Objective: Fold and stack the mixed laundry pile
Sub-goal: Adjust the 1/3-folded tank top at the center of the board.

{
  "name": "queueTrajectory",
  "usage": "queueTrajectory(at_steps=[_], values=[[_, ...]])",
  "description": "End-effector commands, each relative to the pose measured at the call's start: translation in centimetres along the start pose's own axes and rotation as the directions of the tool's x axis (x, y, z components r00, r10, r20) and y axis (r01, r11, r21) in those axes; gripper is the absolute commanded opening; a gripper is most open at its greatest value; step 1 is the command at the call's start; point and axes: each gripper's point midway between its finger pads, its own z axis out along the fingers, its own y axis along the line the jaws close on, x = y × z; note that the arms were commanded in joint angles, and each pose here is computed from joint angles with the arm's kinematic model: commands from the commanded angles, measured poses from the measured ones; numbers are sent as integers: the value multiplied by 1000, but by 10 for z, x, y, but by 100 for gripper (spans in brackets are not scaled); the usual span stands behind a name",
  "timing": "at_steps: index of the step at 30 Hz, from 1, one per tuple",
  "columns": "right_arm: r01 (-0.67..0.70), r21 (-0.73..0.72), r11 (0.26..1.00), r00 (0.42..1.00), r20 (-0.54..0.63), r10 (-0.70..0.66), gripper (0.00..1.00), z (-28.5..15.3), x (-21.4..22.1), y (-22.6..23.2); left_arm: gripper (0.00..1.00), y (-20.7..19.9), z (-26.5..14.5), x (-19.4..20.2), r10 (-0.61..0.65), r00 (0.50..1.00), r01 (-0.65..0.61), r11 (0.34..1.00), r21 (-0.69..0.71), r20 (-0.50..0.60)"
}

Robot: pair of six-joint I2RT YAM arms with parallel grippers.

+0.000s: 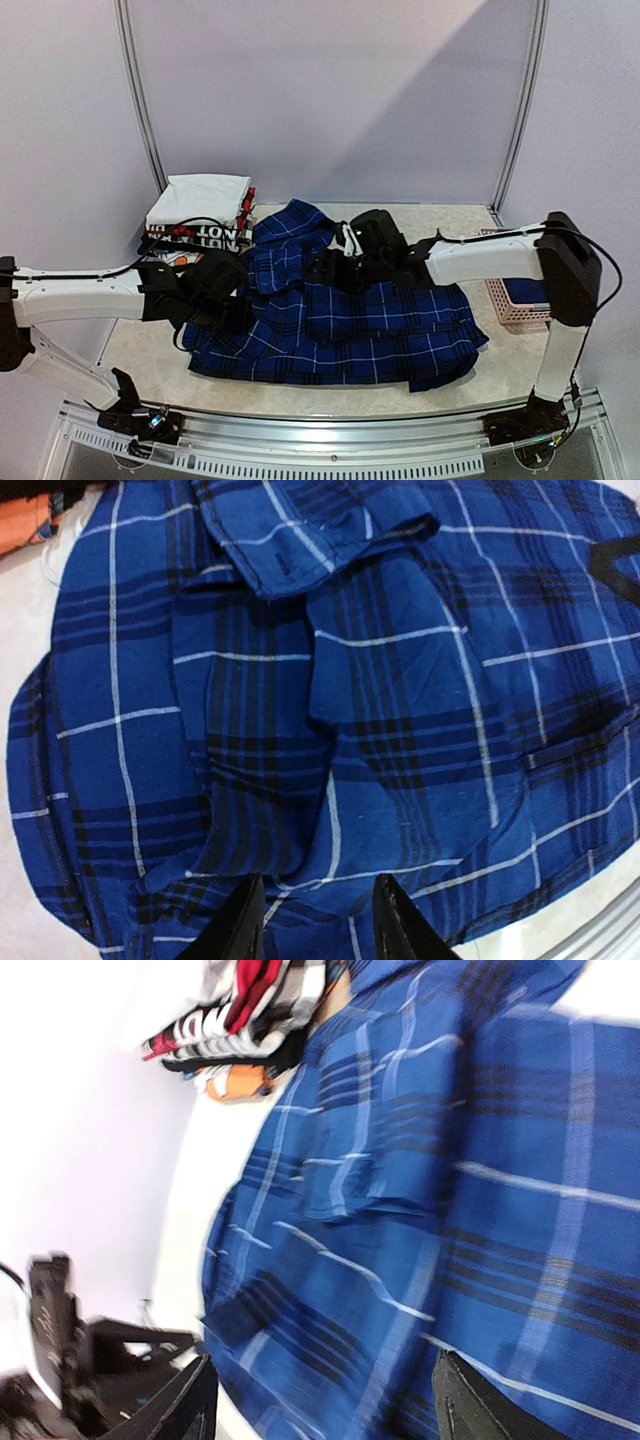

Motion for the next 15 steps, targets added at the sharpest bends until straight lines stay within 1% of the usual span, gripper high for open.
queueTrajectory(at_steps=[1,4,6,8,15], values=[[-170,-180,969,985,-73,159,74,42,14,45,38,9,17,13,12,1000,-12,1000,-15,6],[-242,-187,952,970,-86,229,74,67,23,48,37,31,31,29,-30,999,30,999,-35,-27],[-281,-187,941,959,-86,269,74,81,26,48,36,42,41,38,-71,996,70,997,-21,-45],[-334,-168,927,942,-86,324,74,96,30,40,35,54,49,51,-96,993,94,995,-25,-72],[-447,-139,884,895,-63,442,73,128,34,23,34,71,54,70,-125,988,120,991,-51,-94]])
